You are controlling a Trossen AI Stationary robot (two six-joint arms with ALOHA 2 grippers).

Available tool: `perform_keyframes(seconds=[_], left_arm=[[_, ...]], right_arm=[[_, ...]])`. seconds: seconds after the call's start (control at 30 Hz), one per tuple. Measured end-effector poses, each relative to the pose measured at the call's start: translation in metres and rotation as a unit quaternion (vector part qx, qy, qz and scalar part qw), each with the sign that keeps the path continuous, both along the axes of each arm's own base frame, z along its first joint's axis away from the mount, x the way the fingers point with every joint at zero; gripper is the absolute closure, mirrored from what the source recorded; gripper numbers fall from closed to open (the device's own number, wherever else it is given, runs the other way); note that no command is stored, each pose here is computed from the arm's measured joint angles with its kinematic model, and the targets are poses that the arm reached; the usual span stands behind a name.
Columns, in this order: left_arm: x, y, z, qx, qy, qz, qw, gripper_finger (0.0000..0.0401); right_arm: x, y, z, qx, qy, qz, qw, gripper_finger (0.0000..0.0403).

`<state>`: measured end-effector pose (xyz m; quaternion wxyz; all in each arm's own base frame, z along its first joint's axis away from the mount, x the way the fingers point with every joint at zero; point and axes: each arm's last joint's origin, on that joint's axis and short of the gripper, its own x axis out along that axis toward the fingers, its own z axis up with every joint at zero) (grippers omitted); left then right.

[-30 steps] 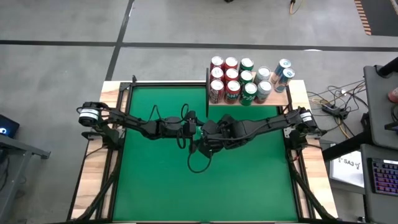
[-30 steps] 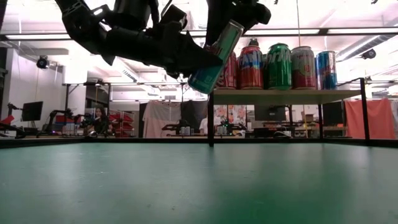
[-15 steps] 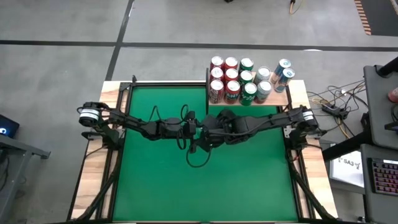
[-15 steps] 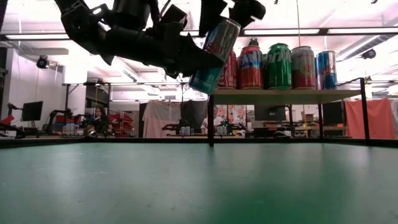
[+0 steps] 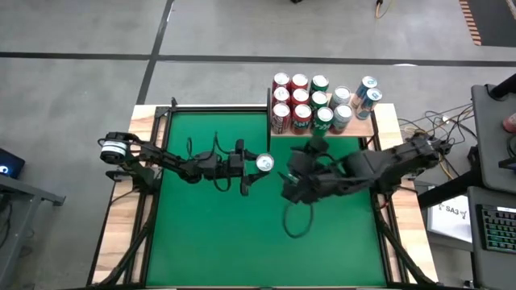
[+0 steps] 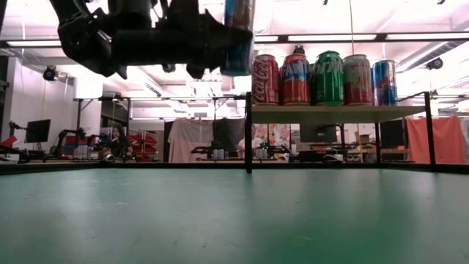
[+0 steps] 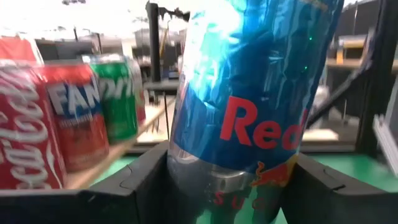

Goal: Place canned beverage on shelf
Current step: Put the blue soda can on the shelf aligned with the other blue soda cans

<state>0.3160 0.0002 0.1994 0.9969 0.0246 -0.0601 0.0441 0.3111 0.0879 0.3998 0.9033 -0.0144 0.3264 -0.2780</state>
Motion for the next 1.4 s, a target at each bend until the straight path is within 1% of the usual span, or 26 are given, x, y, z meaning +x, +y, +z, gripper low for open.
perform_keyframes(seconds=[0.1,0.2,0.3,0.4,0.47,0.6,0.7,0.8,0.87,0.93,1.1,1.17,1.33,1.4], left_arm=[[-0.002,0.0,0.005,-0.003,-0.028,0.0,1.0,0.0177],[0.001,0.0,0.008,-0.003,-0.033,0.0,0.999,0.0177],[0.005,0.0,0.013,-0.003,-0.043,0.0,0.999,0.0177],[0.008,0.0,0.015,-0.003,-0.043,0.0,0.999,0.0177],[0.008,0.0,0.016,-0.003,-0.043,0.0,0.999,0.0177],[0.009,0.0,0.016,-0.006,-0.045,-0.001,0.999,0.0177],[0.009,-0.001,0.016,-0.007,-0.045,-0.002,0.999,0.0177],[0.009,-0.002,0.017,-0.007,-0.046,-0.003,0.999,0.0177],[0.009,-0.002,0.017,-0.008,-0.046,-0.003,0.999,0.0177],[0.009,-0.003,0.017,-0.008,-0.044,-0.003,0.999,0.0177],[0.01,-0.001,0.017,-0.012,-0.046,0.006,0.999,0.0177],[0.01,-0.002,0.018,-0.011,-0.049,0.005,0.999,0.0156],[0.01,-0.003,0.019,-0.008,-0.05,-0.005,0.999,0.0075],[0.01,-0.003,0.019,-0.009,-0.05,-0.007,0.999,0.0057]], right_arm=[[-0.014,0.01,-0.006,-0.036,-0.006,-0.005,0.999,0.0031],[-0.017,0.017,-0.024,-0.066,-0.011,-0.016,0.998,0.0031],[-0.008,0.022,-0.041,-0.068,-0.043,-0.022,0.997,0.0031],[0.003,0.025,-0.055,-0.071,-0.079,-0.014,0.994,0.003],[0.012,0.026,-0.061,-0.087,-0.109,-0.016,0.99,0.003],[0.025,0.024,-0.069,-0.125,-0.168,-0.043,0.977,0.003],[0.034,0.017,-0.073,-0.127,-0.21,-0.049,0.968,0.003],[0.041,0.01,-0.08,-0.128,-0.23,-0.061,0.963,0.0033],[0.044,0.007,-0.083,-0.126,-0.237,-0.071,0.961,0.0048],[0.045,0.003,-0.085,-0.117,-0.242,-0.076,0.96,0.0075],[0.047,-0.004,-0.086,-0.101,-0.255,-0.086,0.958,0.0178],[0.047,-0.003,-0.083,-0.1,-0.259,-0.09,0.956,0.0185],[0.047,-0.003,-0.08,-0.1,-0.261,-0.091,0.956,0.0185],[0.046,-0.003,-0.079,-0.099,-0.262,-0.091,0.956,0.0185]])
